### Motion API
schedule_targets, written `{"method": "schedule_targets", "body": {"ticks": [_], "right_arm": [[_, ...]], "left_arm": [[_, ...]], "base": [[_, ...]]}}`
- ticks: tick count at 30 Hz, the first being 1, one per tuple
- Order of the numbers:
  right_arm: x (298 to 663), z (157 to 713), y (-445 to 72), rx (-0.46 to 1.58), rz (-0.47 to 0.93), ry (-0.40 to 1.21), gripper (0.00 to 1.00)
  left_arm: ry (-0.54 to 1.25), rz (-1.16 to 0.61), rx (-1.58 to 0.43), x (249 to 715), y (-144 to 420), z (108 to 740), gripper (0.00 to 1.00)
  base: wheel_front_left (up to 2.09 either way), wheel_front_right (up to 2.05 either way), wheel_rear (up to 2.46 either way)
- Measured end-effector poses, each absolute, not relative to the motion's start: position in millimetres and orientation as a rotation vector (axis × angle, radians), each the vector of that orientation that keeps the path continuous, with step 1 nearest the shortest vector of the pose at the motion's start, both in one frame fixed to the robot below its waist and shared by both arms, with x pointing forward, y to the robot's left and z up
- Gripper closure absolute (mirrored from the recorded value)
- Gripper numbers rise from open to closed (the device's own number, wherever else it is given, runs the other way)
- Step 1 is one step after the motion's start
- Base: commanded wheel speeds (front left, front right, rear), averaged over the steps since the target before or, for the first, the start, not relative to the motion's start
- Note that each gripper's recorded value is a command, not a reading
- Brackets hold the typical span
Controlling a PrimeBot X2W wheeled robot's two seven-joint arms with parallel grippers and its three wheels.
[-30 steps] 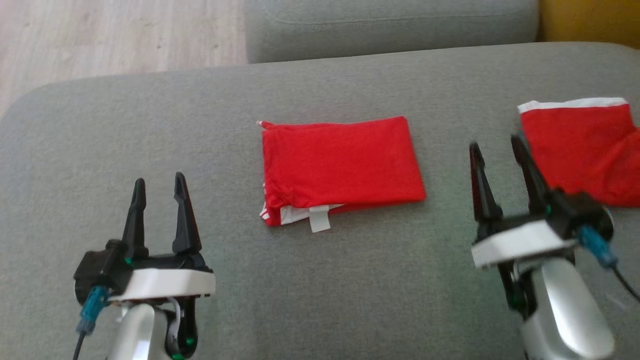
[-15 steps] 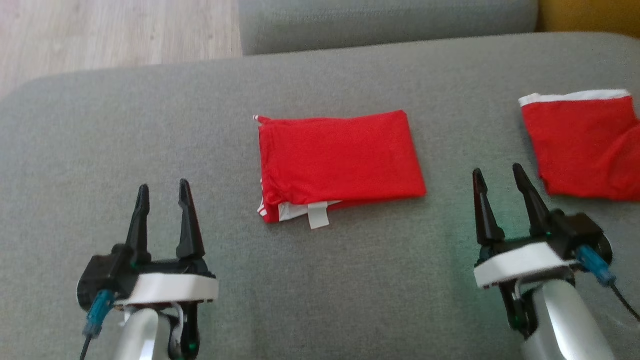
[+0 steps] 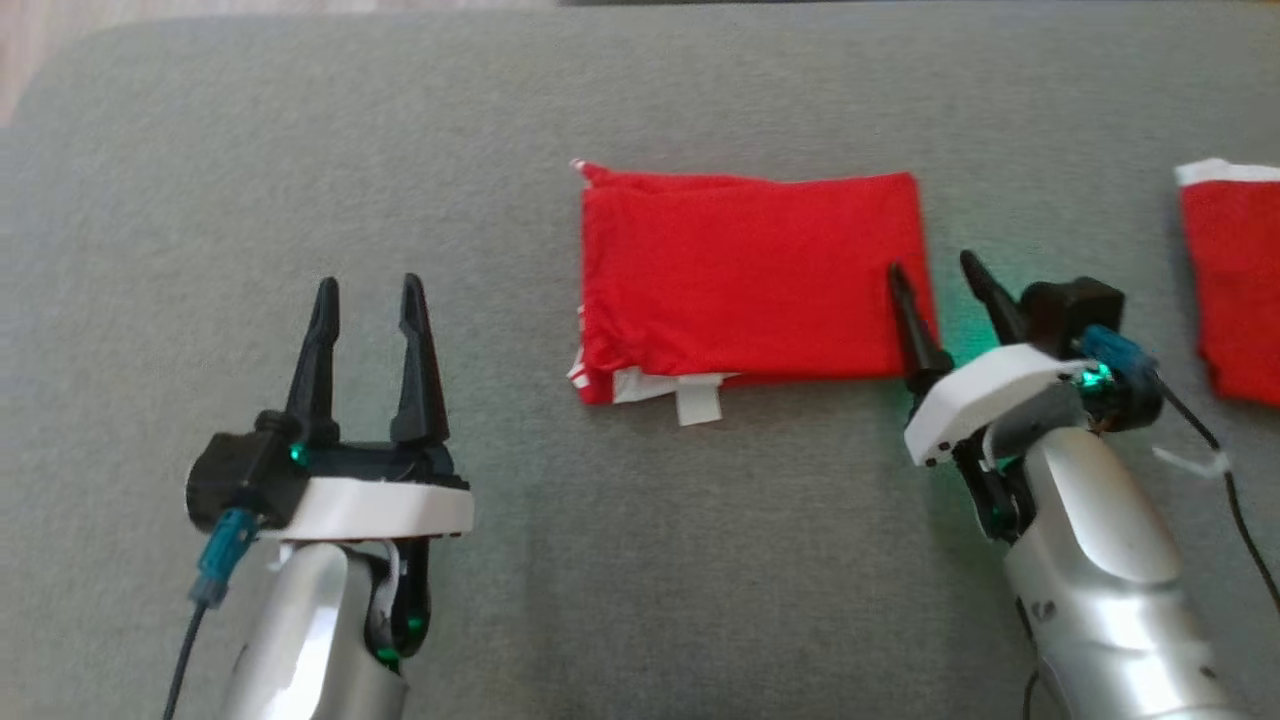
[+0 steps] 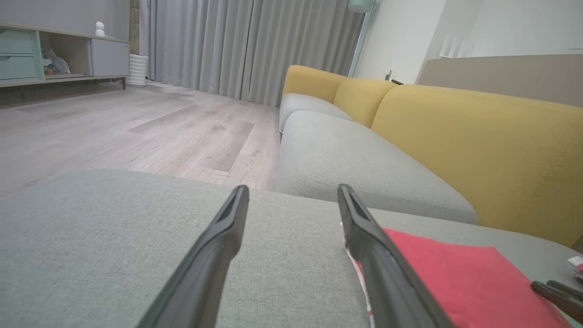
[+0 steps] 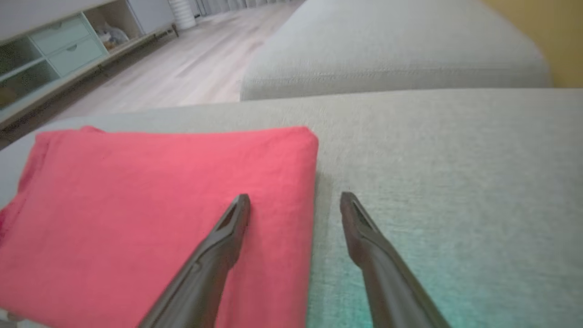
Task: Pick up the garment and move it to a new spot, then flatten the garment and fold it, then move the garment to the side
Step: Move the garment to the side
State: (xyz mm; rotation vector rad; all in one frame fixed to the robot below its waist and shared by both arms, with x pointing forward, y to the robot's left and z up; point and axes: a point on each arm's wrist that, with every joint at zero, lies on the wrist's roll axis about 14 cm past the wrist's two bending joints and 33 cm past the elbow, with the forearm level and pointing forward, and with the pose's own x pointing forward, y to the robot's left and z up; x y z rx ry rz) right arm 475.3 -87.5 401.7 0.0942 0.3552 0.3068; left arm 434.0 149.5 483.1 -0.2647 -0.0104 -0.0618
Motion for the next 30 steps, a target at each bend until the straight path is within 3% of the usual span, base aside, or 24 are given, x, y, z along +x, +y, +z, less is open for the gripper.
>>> {"method": "schedule_targets", "body": {"ticks": [8,9,11,23,30], "right_arm": [[478.5,369.5,-68.0,-0.024,0.387,0.510,0.00],[479.6,369.4,-67.3,-0.024,0.388,0.517,0.04],[478.8,368.6,-66.0,-0.029,0.394,0.527,1.00],[477.9,396.6,-83.0,-0.129,0.381,0.404,1.00],[484.9,433.1,-122.5,-0.312,0.329,0.293,1.00]], "left_arm": [[0.011,-0.023,-0.258,429.7,161.8,475.6,0.00],[0.012,-0.018,-0.257,429.4,162.7,475.3,0.00],[0.011,-0.015,-0.255,429.1,163.2,475.9,0.00],[-0.019,-0.088,-0.262,431.9,138.9,490.1,0.00],[-0.038,-0.188,-0.269,434.7,103.9,500.2,0.00]], "base": [[0.00,0.00,0.00],[0.00,0.00,0.00],[0.00,0.00,0.00],[0.00,0.00,0.00],[0.00,0.00,0.00]]}}
